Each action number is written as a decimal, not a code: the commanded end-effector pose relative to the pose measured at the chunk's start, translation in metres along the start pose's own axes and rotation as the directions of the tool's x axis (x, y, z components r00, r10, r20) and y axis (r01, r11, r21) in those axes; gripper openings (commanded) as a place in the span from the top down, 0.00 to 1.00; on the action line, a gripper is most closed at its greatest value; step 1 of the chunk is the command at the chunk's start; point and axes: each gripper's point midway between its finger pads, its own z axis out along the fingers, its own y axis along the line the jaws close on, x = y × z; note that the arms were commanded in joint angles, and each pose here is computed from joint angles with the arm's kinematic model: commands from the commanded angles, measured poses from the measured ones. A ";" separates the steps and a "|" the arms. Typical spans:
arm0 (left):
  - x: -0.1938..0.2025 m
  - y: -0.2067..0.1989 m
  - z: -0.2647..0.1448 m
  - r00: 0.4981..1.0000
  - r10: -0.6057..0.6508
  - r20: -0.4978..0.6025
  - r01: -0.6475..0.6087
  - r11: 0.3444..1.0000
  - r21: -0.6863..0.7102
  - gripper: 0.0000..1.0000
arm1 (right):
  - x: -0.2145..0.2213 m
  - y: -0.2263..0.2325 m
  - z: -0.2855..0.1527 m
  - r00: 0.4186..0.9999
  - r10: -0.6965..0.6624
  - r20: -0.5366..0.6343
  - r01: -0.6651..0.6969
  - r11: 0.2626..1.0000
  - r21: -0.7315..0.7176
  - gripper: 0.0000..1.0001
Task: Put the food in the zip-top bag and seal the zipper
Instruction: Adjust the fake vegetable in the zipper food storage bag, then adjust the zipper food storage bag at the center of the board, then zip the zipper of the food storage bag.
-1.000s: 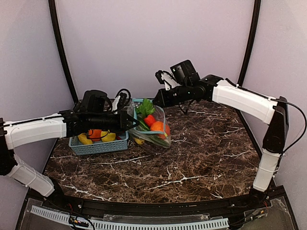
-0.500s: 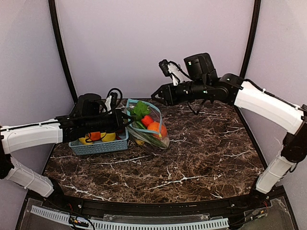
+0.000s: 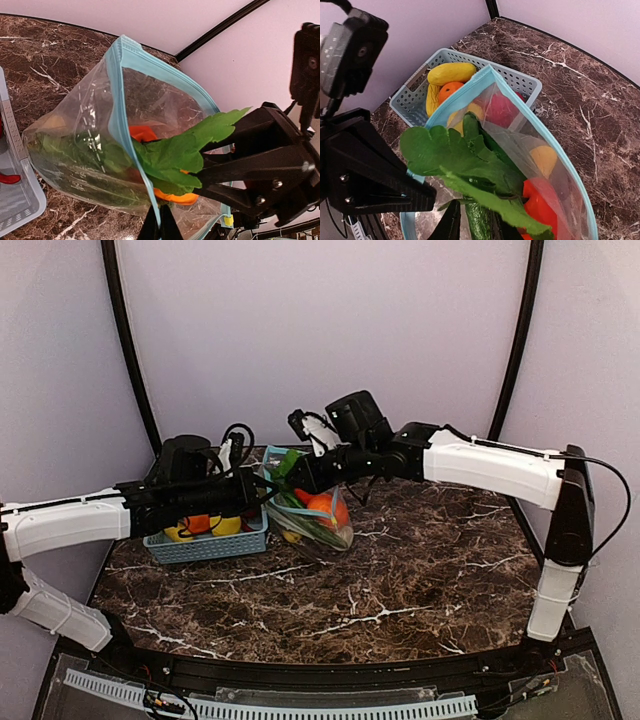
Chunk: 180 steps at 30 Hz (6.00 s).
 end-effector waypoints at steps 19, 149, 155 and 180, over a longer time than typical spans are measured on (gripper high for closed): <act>-0.012 -0.019 -0.011 0.999 0.023 0.044 -0.026 0.998 0.059 0.99 | 0.034 -0.064 0.079 0.995 -0.031 -0.098 0.056 0.962 0.266 0.86; 0.100 -0.155 -0.004 0.530 0.844 -0.082 -0.481 0.378 0.791 0.62 | 0.094 0.056 -0.138 0.943 -0.283 0.173 0.327 0.883 -0.336 1.00; 0.106 -0.143 0.002 0.506 0.855 -0.114 -0.497 0.397 0.771 0.62 | 0.093 0.056 -0.138 0.943 -0.282 0.177 0.327 0.882 -0.339 1.00; 0.109 -0.129 0.017 0.452 0.880 -0.144 -0.554 0.404 0.728 0.98 | 0.095 0.047 -0.131 0.954 -0.258 0.152 0.294 0.905 -0.306 1.00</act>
